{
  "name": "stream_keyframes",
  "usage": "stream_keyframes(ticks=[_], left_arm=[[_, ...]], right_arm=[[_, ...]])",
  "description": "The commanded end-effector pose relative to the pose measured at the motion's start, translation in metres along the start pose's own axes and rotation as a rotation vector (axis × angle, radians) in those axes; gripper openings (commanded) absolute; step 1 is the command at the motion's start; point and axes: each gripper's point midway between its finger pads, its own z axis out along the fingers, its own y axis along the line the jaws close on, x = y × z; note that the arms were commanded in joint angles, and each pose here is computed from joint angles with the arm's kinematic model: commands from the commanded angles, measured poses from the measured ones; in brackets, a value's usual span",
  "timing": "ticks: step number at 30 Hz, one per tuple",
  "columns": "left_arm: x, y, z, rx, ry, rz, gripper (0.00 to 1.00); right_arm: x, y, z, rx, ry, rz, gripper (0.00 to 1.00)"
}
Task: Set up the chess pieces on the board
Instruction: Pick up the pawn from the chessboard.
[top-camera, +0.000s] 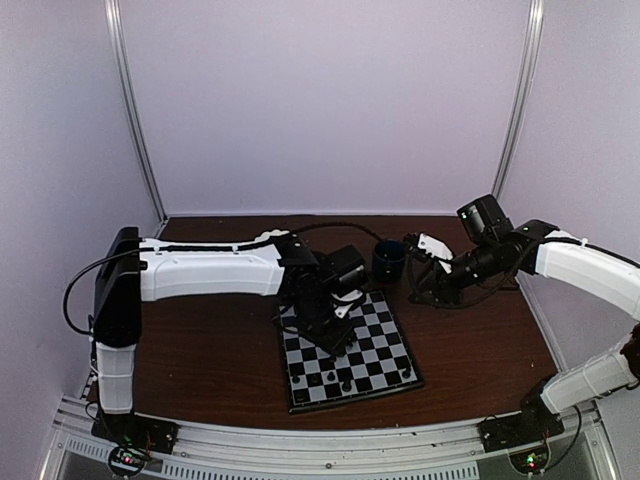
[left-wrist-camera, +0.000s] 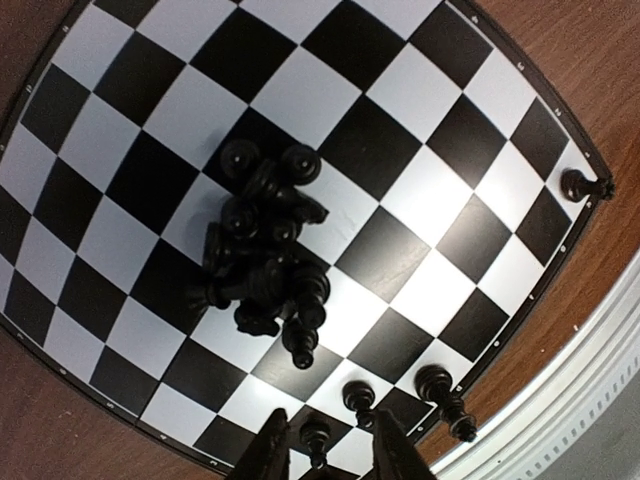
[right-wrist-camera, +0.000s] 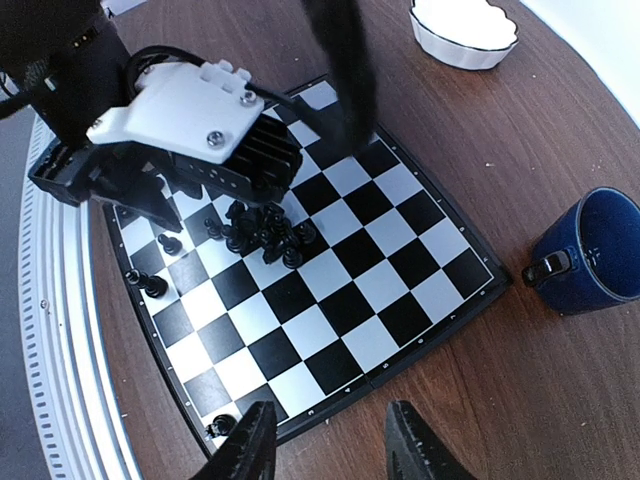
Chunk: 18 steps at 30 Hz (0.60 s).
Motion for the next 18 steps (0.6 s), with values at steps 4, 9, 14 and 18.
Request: stream_keyframes(ticks=[4, 9, 14, 18], left_arm=[[-0.002, -0.002, 0.013, 0.027, 0.042, -0.036, 0.28], [-0.001, 0.004, 0.021, 0.009, 0.054, -0.043, 0.26], [-0.001, 0.014, 0.03, -0.007, 0.07, -0.058, 0.24], [-0.001, 0.012, 0.035, 0.005, 0.074, -0.055, 0.22]], right_arm=[[0.0, -0.001, -0.003, 0.01, -0.013, -0.012, 0.39], [0.0, -0.001, -0.003, 0.012, -0.014, -0.013, 0.39], [-0.001, -0.001, -0.003, 0.011, -0.015, -0.015, 0.39], [0.0, -0.001, -0.003, 0.011, -0.014, -0.014, 0.39]])
